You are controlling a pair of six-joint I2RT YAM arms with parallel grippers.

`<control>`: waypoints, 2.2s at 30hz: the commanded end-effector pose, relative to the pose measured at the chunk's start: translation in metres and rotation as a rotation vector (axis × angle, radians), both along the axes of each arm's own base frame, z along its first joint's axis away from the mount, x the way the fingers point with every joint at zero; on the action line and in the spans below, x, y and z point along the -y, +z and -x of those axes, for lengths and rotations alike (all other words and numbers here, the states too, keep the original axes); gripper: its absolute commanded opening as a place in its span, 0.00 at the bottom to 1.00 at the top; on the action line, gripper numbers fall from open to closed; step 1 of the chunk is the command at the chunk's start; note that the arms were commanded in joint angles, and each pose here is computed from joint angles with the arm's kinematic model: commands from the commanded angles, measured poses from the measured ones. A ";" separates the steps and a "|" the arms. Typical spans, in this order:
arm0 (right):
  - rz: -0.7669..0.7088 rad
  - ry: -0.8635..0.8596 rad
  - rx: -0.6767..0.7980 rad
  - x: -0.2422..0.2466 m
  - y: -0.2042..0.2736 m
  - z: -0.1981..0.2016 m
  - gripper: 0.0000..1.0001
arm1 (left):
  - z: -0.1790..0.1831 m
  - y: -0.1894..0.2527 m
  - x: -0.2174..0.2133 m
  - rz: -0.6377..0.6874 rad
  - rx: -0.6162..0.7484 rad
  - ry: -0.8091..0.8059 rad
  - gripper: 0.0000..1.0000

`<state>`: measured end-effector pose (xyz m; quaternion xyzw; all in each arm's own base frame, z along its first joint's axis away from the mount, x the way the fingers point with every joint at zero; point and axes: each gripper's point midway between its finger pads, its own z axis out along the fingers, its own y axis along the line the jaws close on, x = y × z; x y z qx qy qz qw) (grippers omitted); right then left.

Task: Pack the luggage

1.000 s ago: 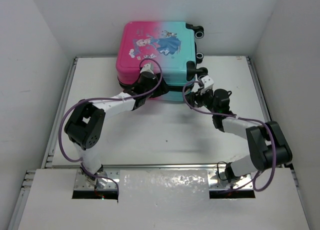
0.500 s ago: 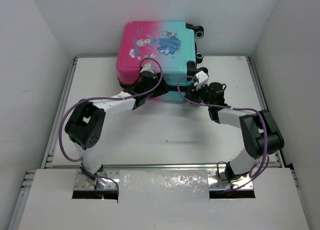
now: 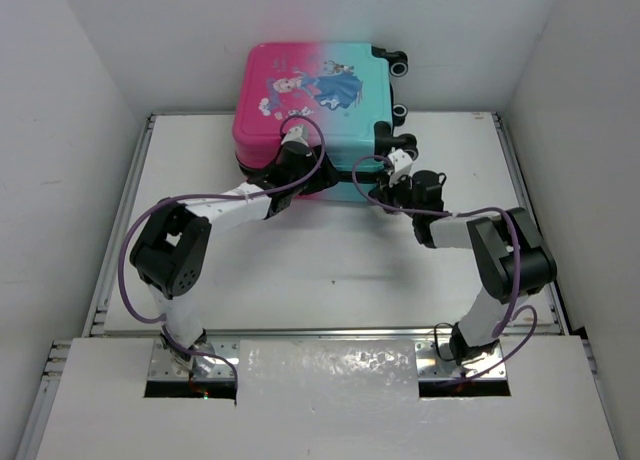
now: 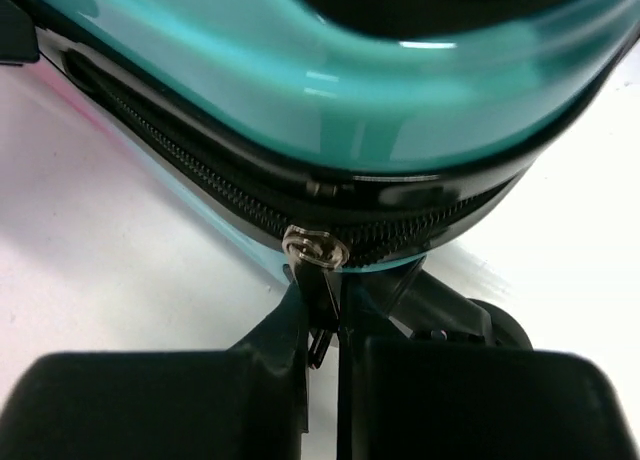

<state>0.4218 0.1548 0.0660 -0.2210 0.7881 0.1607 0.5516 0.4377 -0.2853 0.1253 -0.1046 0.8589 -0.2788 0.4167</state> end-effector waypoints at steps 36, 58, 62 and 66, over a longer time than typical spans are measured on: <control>-0.215 -0.310 0.239 0.124 0.080 -0.136 0.00 | -0.077 -0.047 -0.141 -0.034 -0.069 0.430 0.58; -0.291 0.269 -0.005 -0.167 0.053 -0.038 0.00 | 0.033 0.096 -0.084 -0.047 0.058 0.186 1.00; -0.255 0.429 -0.003 -0.234 0.053 0.018 0.00 | 0.059 0.110 -0.061 -0.017 0.039 0.081 1.00; -0.329 0.446 -0.008 -0.252 0.051 0.045 0.00 | 0.086 0.105 -0.085 -0.056 0.014 0.160 1.00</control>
